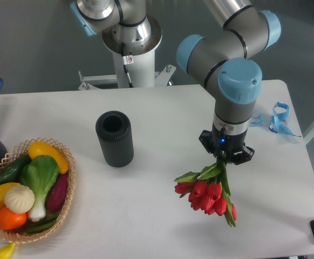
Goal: Insert the flowers into the vase
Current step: 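Carry the red tulip bunch in the gripper toward the black vase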
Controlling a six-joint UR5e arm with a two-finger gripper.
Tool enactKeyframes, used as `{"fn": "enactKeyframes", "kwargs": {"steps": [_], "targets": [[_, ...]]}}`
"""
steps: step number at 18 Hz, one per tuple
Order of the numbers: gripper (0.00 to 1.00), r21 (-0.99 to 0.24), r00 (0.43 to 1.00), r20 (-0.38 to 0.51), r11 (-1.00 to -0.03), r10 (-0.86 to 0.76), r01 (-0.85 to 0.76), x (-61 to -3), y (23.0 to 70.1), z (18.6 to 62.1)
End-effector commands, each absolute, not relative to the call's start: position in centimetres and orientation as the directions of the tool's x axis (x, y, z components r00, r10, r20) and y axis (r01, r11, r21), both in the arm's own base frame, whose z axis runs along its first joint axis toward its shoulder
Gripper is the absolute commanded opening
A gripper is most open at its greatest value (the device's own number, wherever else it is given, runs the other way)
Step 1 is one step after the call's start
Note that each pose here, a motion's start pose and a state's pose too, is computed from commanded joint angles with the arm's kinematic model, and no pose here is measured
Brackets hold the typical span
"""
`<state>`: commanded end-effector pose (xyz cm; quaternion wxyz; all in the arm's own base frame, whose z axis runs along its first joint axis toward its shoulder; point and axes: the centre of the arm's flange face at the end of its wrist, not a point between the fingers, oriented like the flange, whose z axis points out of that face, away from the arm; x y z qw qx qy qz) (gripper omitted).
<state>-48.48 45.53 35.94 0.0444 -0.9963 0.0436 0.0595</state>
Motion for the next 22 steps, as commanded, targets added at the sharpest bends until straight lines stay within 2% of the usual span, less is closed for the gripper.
{"fn": "enactKeyframes", "kwargs": {"steps": [11,17,22], "targets": [[0.00,-0.125,0.991,-0.117,-0.989,-0.061,-0.076,-47.4,45.5,37.2],[0.00,-0.323,0.997,-0.079,-0.946,0.001,-0.025,-45.1,47.0,41.2],[0.00,-0.563,0.994,-0.019,-0.823,0.103,0.075,-42.9,48.8,45.4]]}}
